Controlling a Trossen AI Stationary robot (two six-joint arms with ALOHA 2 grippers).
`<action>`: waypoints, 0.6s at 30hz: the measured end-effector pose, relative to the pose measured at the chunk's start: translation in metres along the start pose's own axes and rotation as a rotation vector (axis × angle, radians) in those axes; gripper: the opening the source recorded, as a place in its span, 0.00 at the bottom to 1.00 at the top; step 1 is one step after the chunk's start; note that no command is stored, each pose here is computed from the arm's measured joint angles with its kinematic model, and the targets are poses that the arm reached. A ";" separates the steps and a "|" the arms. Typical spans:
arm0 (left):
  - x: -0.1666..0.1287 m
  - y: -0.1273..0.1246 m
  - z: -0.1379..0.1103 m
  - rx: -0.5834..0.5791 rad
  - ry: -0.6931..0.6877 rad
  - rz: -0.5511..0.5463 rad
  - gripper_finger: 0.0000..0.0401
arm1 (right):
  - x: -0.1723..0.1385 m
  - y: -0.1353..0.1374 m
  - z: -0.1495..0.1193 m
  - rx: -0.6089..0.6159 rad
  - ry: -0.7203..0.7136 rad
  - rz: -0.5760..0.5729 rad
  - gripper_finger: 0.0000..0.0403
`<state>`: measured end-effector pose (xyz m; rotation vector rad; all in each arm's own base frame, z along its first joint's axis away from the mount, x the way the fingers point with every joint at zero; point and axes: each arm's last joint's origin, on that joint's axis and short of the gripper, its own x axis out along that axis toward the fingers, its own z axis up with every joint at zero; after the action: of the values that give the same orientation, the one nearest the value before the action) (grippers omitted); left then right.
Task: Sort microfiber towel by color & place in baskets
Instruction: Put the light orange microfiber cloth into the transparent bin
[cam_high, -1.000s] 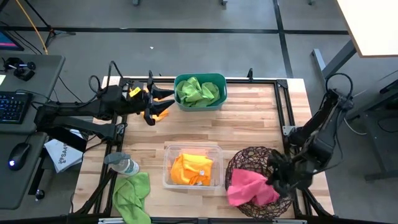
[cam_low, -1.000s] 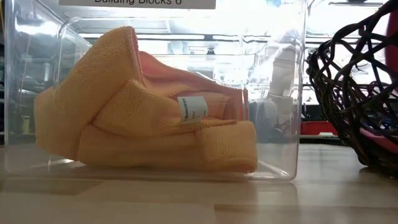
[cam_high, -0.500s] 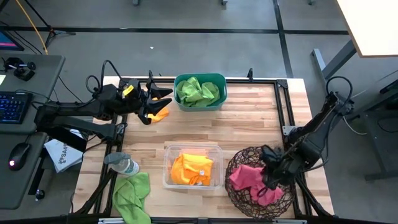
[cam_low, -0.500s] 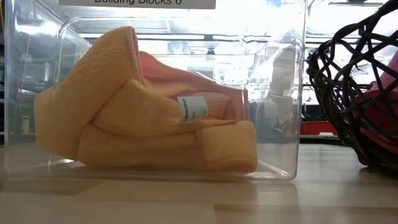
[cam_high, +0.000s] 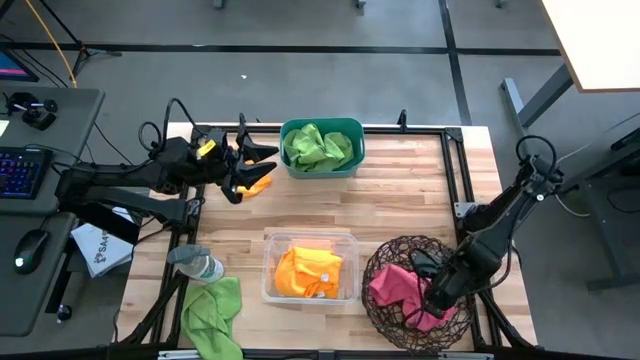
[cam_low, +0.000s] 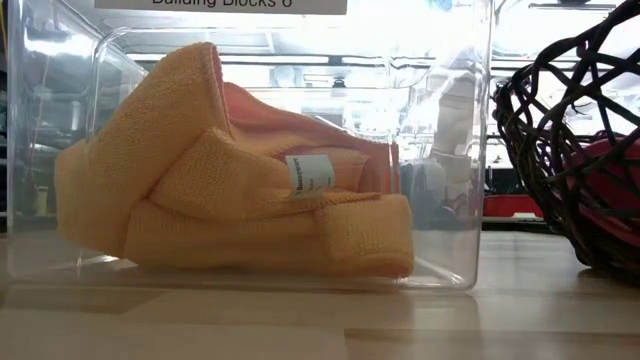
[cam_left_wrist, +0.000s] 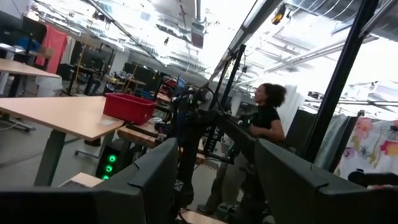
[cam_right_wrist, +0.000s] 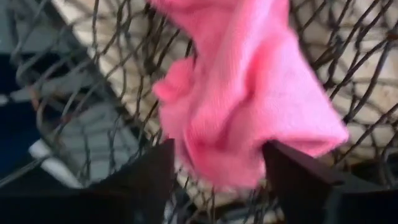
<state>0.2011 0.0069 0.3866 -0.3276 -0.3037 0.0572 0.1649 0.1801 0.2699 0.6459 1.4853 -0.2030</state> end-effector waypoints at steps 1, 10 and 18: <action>0.000 0.000 -0.001 0.000 0.005 0.002 0.50 | -0.002 0.000 -0.001 -0.002 0.017 0.012 0.64; 0.010 0.008 -0.008 -0.122 0.174 0.158 0.50 | -0.072 -0.007 0.000 0.053 -0.320 0.197 0.87; 0.011 0.061 -0.025 0.128 1.092 0.889 0.50 | -0.106 -0.039 0.018 0.198 -0.634 0.127 0.88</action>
<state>0.2183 0.0579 0.3472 -0.3027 0.9441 0.7402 0.1488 0.1115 0.3602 0.7458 0.8177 -0.4175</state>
